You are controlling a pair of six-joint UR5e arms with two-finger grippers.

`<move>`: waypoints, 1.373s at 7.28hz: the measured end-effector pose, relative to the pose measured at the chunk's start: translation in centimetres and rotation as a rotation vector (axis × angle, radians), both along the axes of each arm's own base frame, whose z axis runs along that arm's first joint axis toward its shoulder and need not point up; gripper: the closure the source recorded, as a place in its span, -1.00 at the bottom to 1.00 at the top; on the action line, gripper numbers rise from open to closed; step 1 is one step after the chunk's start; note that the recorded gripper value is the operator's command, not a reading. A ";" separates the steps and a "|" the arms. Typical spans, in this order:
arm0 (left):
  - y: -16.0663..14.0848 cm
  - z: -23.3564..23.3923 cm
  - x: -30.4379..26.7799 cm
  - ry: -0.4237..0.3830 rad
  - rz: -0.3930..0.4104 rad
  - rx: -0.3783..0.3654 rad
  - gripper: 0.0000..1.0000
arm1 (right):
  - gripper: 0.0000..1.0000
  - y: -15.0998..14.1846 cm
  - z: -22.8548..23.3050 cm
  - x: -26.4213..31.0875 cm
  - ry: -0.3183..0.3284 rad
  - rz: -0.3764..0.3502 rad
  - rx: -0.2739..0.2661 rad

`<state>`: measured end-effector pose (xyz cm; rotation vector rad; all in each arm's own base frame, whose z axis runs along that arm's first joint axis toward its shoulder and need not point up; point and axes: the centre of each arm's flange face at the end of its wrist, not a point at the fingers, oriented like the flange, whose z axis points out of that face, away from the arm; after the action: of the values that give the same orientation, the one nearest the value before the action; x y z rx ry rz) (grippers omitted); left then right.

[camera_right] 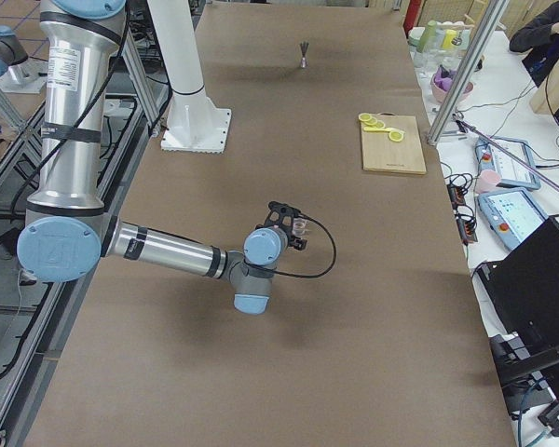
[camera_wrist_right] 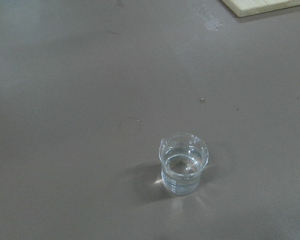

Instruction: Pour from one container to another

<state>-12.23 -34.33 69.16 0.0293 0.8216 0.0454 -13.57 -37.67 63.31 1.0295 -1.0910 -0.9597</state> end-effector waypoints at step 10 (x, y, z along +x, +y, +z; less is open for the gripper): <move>-4.5 -6.8 10.7 0.177 0.148 0.462 -0.96 | -0.96 -2.4 3.3 -4.2 -0.040 -0.039 0.180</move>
<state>-1.53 -38.86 62.34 0.4133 0.9750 0.3762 -17.80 -40.04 66.65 1.1816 -1.0750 -1.0881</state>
